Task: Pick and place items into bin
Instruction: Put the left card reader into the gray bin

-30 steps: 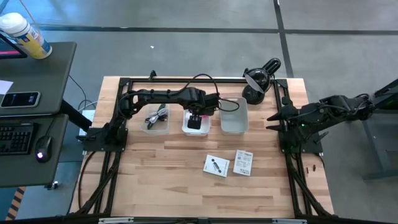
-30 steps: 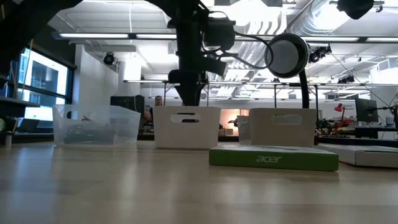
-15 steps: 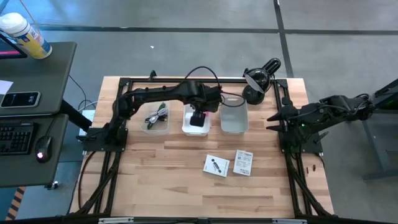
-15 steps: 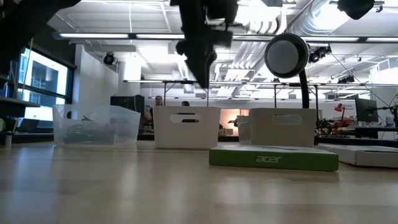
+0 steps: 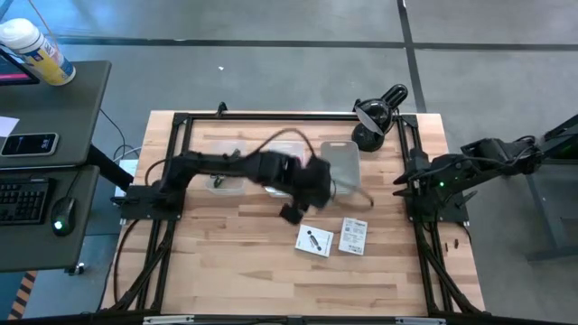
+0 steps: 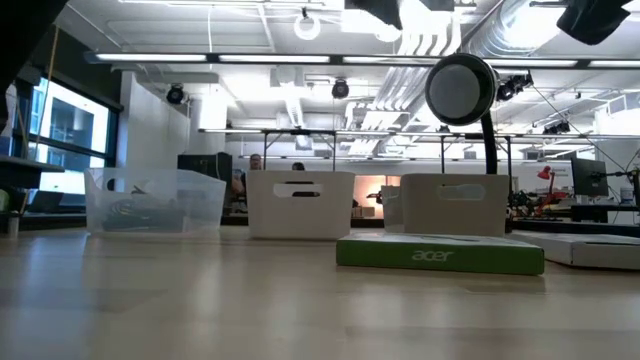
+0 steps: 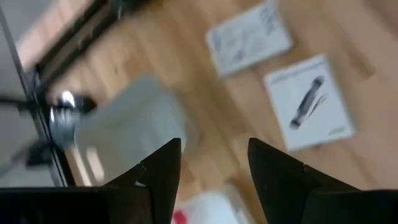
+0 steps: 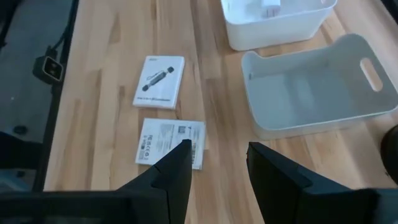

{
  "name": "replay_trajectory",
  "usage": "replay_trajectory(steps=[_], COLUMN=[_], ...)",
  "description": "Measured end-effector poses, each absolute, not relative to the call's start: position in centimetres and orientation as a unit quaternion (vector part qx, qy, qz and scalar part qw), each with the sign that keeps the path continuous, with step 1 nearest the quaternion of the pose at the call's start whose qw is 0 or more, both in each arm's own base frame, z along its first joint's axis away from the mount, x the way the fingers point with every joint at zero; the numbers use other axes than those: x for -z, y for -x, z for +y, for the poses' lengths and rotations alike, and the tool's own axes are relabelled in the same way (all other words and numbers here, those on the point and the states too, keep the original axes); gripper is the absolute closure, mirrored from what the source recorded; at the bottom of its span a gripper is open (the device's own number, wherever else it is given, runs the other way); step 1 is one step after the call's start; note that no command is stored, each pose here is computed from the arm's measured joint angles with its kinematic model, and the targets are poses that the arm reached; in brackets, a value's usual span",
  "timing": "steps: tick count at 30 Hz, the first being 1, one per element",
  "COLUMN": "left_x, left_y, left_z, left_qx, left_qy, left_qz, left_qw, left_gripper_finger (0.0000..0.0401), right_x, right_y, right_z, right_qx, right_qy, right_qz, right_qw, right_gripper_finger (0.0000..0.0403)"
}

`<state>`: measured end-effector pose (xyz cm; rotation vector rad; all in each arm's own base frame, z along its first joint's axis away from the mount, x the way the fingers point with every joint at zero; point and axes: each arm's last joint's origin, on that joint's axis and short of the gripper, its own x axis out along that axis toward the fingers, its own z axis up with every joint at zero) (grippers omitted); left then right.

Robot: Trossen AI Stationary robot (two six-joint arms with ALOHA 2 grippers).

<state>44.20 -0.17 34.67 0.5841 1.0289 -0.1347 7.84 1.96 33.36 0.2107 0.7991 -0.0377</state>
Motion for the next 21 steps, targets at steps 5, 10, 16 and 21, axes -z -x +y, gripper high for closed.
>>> replay_trajectory(steps=[5,10,16,21], left_x=[-33.1,-30.4,-26.1,-24.6], left_y=[-45.2,-44.8,-44.0,-43.8], left_z=[-3.3,-5.3,-8.0,-10.4], left_qx=[0.069,0.084,0.112,0.116], left_qy=[-0.302,-0.281,-0.231,-0.208], left_qz=[0.457,0.496,0.543,0.534], left_qw=[0.834,0.817,0.8,0.811], left_gripper_finger=[0.0227,0.0233,0.0235,0.0235], right_x=[-30.7,-26.9,-24.6,-23.3], right_y=[-9.2,-11.4,-13.0,-13.6], right_z=[2.6,3.7,4.5,4.8], right_qx=[-0.008,-0.057,-0.068,-0.081], right_qy=[-0.122,-0.153,-0.145,-0.135], right_qz=[0.407,0.384,0.334,0.342], right_qw=[0.905,0.909,0.929,0.926], right_gripper_finger=[0.0258,0.0258,0.0258,0.0258])
